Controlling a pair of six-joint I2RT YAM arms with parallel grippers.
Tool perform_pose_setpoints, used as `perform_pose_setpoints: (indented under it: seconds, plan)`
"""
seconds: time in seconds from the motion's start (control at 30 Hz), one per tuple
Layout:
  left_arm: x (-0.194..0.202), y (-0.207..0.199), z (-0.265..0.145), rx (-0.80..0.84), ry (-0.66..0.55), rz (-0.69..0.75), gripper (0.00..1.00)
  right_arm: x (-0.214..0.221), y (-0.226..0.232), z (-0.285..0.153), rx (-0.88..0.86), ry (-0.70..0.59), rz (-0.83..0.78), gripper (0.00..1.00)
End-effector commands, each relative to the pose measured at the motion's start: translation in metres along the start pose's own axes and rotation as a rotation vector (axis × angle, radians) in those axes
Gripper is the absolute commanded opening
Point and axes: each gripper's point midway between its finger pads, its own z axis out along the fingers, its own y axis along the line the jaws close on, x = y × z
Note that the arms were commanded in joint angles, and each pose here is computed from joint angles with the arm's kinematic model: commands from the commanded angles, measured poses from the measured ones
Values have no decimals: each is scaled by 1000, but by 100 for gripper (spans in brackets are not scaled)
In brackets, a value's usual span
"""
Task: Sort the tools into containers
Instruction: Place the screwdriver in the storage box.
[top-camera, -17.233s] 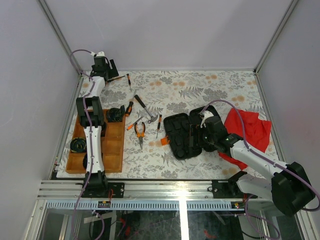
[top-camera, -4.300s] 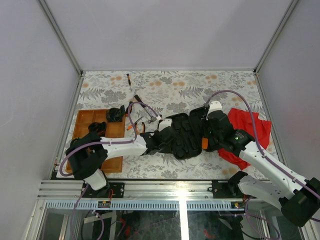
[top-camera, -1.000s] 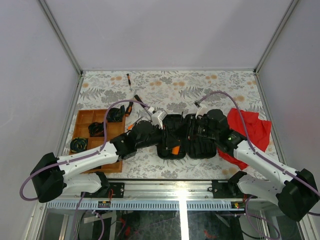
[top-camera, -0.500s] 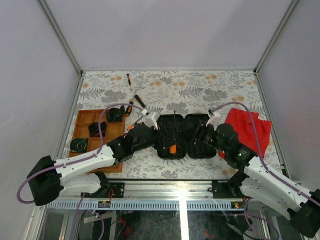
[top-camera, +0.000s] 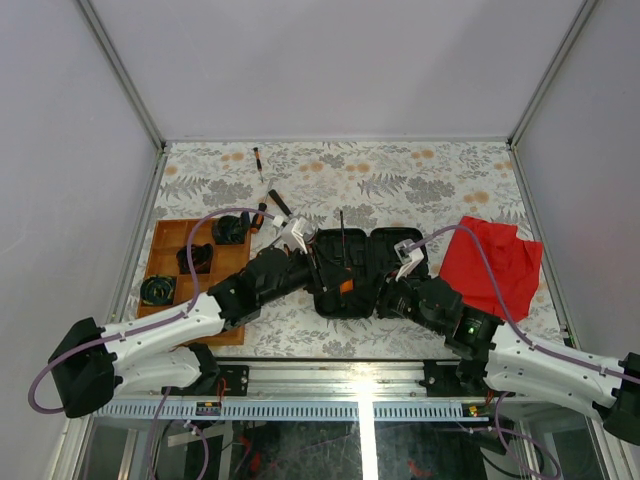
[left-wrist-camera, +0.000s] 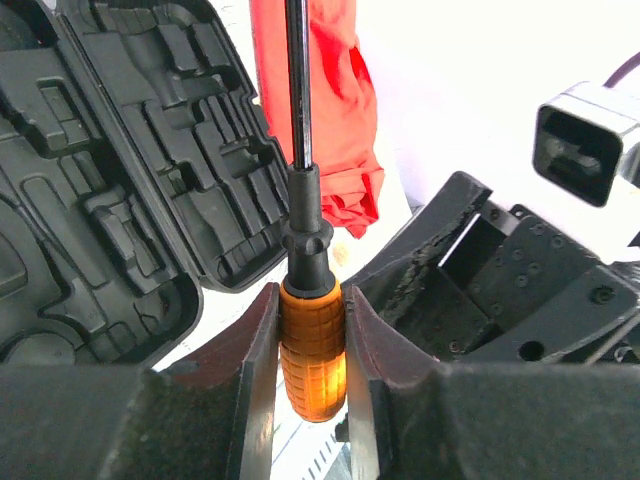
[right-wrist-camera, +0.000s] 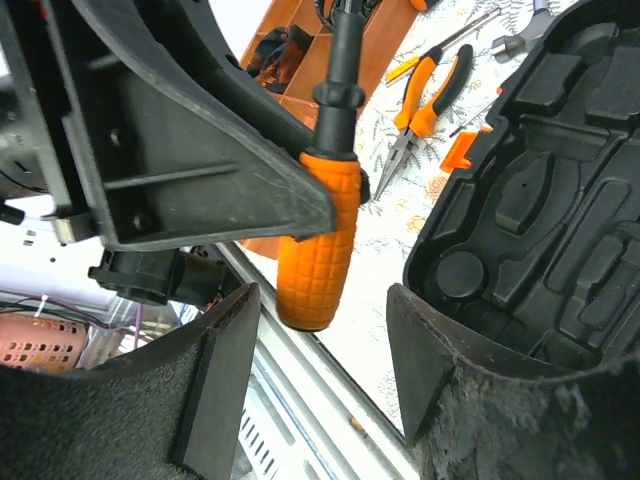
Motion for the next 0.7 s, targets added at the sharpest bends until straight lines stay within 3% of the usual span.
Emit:
perform_pose_setpoints:
  seconds: [0.0, 0.37, 0.67]
  plan:
    - [-19, -21, -4, 81, -73, -9, 0, -29, 23, 4, -84, -123, -23, 61]
    - [-17, -24, -6, 96, -64, -2, 0, -35, 30, 7, -112, -153, -16, 65]
    - [-16, -26, -7, 102, -53, 10, 0, -30, 22, 13, -66, -128, 5, 56]
